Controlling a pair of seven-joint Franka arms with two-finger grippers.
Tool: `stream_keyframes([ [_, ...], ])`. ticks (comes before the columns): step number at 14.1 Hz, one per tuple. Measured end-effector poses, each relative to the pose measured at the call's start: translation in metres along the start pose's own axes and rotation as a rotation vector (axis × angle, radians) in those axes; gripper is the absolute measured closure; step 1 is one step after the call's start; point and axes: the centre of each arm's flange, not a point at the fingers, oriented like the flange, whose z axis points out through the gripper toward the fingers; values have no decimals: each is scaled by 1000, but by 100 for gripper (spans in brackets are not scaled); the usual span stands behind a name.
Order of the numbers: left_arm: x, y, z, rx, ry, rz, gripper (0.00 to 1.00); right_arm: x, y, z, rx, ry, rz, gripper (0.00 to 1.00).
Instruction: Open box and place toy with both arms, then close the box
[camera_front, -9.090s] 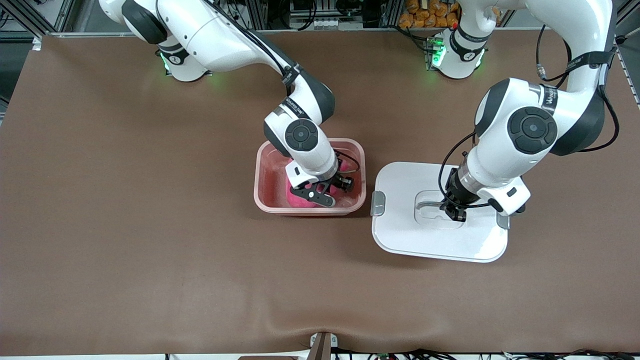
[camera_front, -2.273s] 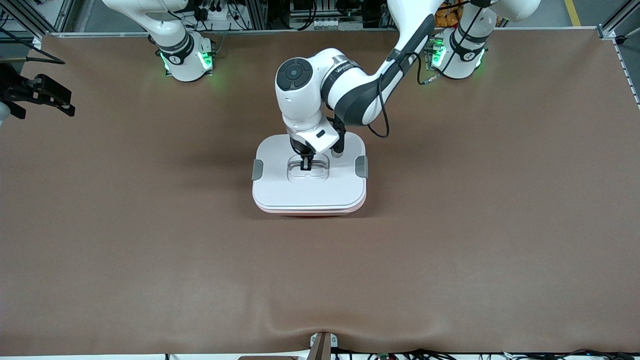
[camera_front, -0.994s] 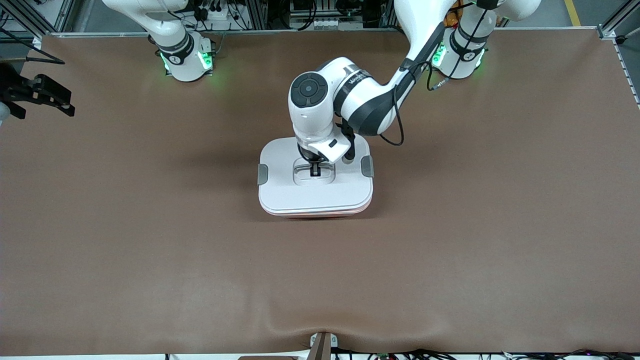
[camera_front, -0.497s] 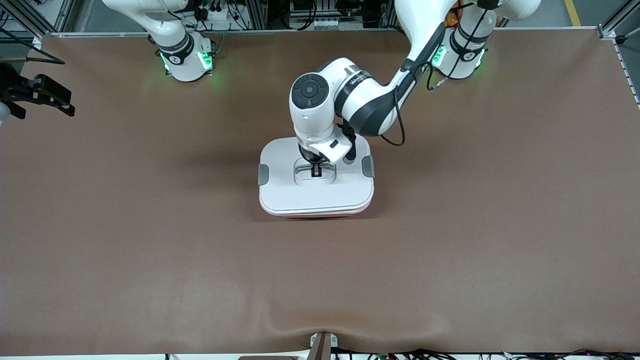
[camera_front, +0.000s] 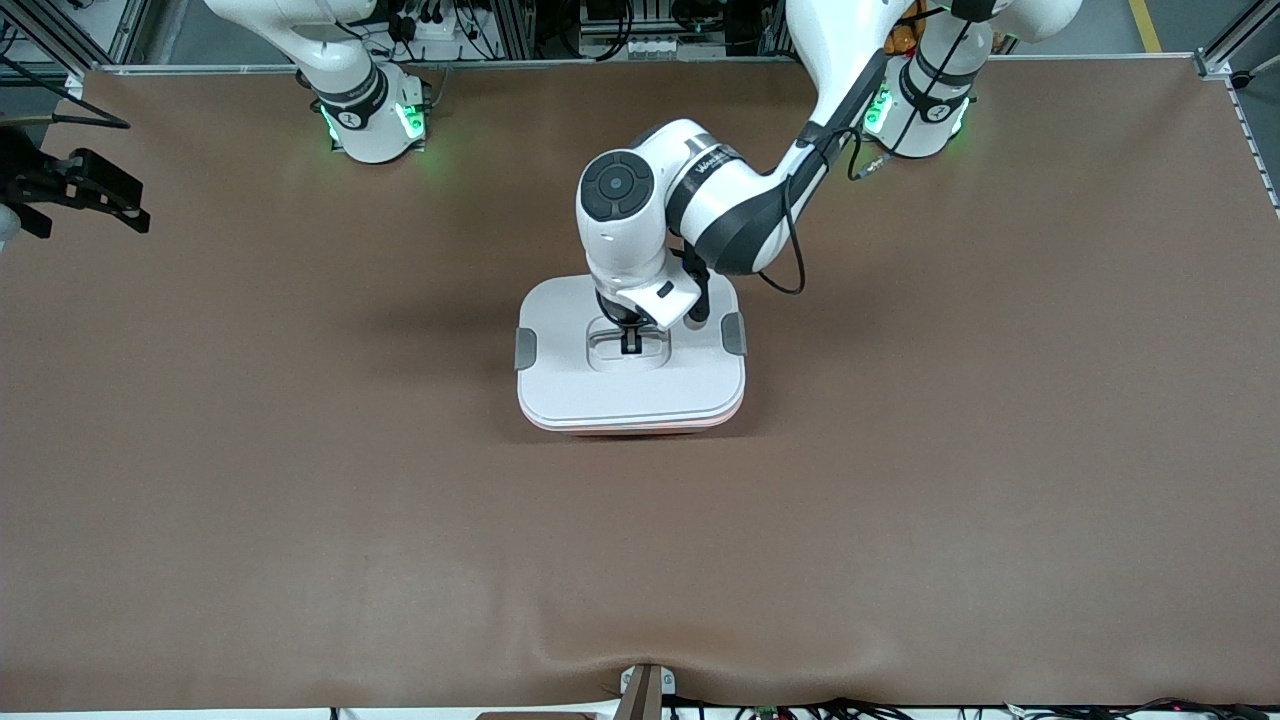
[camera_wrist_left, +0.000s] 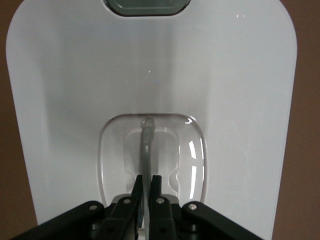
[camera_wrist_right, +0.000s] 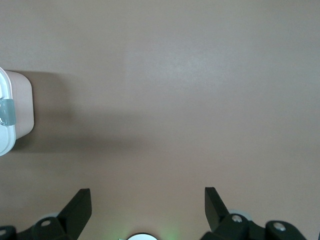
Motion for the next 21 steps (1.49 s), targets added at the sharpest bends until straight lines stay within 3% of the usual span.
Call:
stream_keyframes([
  [21,2,6,6,-7,-15,26,93,0,0,0,0,-1,0,0],
])
